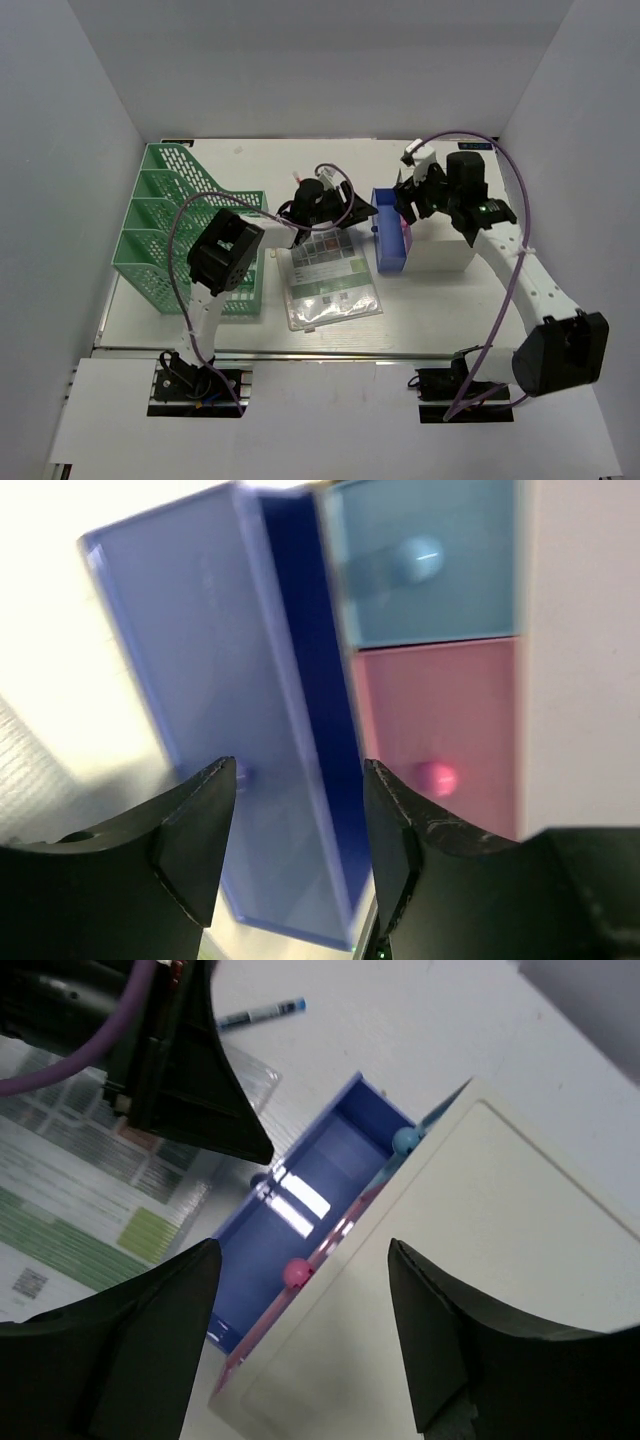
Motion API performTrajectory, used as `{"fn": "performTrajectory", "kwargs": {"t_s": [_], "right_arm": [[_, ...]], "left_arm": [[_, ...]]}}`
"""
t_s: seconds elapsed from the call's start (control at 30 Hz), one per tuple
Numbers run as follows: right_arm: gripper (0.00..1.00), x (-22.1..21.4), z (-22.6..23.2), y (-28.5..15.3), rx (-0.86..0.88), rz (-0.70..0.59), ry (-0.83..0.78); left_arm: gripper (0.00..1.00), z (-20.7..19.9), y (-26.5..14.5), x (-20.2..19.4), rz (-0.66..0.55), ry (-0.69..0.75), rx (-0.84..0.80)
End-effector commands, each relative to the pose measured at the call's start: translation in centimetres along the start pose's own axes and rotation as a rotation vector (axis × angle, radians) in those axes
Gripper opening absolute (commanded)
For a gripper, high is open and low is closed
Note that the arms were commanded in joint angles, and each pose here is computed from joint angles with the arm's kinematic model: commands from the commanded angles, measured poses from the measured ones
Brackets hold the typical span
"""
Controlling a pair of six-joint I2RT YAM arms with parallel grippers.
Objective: Organize the desk
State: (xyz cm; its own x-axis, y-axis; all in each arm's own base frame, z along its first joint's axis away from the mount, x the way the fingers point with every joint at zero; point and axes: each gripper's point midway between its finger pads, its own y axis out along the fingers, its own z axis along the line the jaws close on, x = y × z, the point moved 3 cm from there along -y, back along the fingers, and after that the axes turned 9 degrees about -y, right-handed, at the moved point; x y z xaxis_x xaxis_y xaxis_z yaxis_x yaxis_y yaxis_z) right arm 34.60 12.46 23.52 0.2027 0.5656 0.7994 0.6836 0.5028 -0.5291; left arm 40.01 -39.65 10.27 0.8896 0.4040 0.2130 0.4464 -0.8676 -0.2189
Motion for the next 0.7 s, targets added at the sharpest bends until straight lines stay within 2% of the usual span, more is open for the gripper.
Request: {"fn": "performTrajectory", "kwargs": {"t_s": [0.0,0.13,0.17,0.23,0.27,0.3,0.33,0.37,0.4,0.43,0.47,0.5,0.53,0.57,0.63,0.67], "right_arm": [[0.72,2.6,0.6,-1.4,0.026,-0.149,-0.040],[0.69,2.1,1.0,-1.8,0.020,-0.155,-0.035],[0.68,1.9,1.1,-1.7,0.022,-0.155,-0.031],[0.61,1.3,1.3,-1.6,0.023,-0.157,-0.010],[0.54,1.2,1.5,-1.5,0.026,-0.163,-0.005],[0.35,0.7,1.6,-1.4,0.028,-0.165,0.006],[0.21,0.6,2.0,-1.3,0.045,-0.175,0.022],[0.10,0.5,2.0,-1.3,0.047,-0.179,0.032],[0.00,0.4,2.1,-1.2,0.055,-0.183,0.040],[0.00,0.3,2.2,-1.1,0.060,-0.185,0.045],[0.01,0.3,2.1,-1.2,0.059,-0.185,0.047],[0.13,0.3,2.1,-1.2,0.056,-0.185,0.050],[0.19,0.2,2.0,-1.4,0.049,-0.189,0.051],[0.28,0.3,1.9,-1.6,0.043,-0.194,0.052],[0.32,0.4,1.6,-2.1,0.017,-0.203,0.052],[0.34,0.5,1.5,-2.4,0.003,-0.215,0.050]], "left_arm": [[0.63,-6.5,-1.8,2.8,-0.098,0.138,-0.018],[0.57,-7.1,-3.8,4.0,-0.156,0.209,0.070],[0.52,-6.2,-4.3,3.6,-0.148,0.210,0.119],[0.41,-6.0,-5.5,4.1,-0.185,0.265,0.183],[0.23,-4.8,-6.3,4.5,-0.192,0.270,0.256],[0.13,-4.6,-6.8,5.0,-0.204,0.333,0.303],[0.06,-4.1,-7.5,6.1,-0.259,0.362,0.380],[0.01,-2.6,-8.1,5.9,-0.231,0.375,0.473],[0.02,-3.4,-8.2,7.5,-0.242,0.453,0.497],[0.06,-1.2,-7.6,8.0,-0.209,0.466,0.566],[0.19,0.3,-8.0,8.1,-0.167,0.483,0.667],[0.29,-1.8,-7.2,10.0,-0.180,0.567,0.653],[0.40,0.8,-6.5,10.4,-0.150,0.586,0.736],[0.57,1.7,-6.6,10.5,-0.110,0.620,0.789],[0.60,0.3,-5.5,12.3,-0.137,0.669,0.792],[0.60,2.3,-5.2,12.3,-0.111,0.671,0.850]]}}
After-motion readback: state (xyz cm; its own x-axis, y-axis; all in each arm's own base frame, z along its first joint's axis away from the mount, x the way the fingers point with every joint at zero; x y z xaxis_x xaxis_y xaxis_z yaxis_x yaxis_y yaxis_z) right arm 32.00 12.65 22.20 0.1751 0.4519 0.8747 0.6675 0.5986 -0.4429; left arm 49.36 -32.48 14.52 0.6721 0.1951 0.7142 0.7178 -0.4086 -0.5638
